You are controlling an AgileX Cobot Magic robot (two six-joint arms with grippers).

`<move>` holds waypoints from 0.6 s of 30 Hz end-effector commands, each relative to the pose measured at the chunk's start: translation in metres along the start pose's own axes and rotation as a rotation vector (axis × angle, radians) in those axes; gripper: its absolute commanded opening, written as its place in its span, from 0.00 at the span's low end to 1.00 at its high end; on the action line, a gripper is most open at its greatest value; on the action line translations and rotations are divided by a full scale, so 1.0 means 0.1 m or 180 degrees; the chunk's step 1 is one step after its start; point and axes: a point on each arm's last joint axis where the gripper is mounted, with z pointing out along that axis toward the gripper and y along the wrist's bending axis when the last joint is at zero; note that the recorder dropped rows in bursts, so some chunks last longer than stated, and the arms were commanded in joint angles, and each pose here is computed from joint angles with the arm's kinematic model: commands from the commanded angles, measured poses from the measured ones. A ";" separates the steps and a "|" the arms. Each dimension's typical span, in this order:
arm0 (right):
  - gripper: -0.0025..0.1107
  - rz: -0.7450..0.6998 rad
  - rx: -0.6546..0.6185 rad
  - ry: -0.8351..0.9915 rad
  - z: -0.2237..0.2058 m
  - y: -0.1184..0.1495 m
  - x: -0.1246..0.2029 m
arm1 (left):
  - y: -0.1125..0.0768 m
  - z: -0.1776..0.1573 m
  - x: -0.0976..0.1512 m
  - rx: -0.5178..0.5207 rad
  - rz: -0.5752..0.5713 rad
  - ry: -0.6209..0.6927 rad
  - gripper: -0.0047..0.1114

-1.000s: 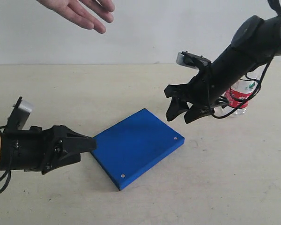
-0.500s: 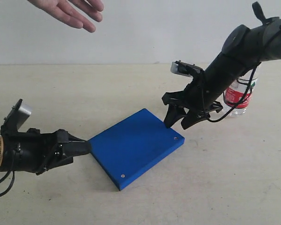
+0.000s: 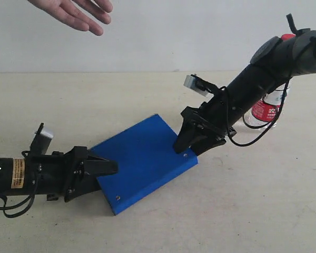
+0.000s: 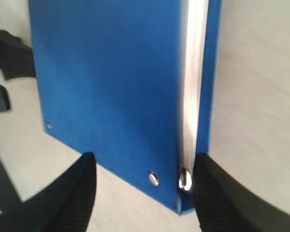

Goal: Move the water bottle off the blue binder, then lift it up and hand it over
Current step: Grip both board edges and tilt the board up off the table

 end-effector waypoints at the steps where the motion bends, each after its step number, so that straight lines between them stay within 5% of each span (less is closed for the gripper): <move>1: 0.47 0.0057 -0.0450 -0.0231 -0.03 0.18 -0.08 | -0.21 0.03 -0.09 0.0715 0.0054 -0.0074 0.59; 8: 0.47 0.0067 -0.0393 -0.0169 -0.02 0.17 -0.06 | -0.25 0.03 -0.12 0.0748 0.0150 -0.0036 0.57; 14: 0.47 0.0067 -0.0393 -0.0169 -0.02 0.17 -0.06 | -0.24 0.03 -0.02 0.0763 0.0306 0.0280 0.11; 18: 0.47 -0.0037 -0.0282 -0.0130 -0.08 0.20 -0.04 | -0.23 0.02 -0.04 0.0756 0.0323 0.0221 0.08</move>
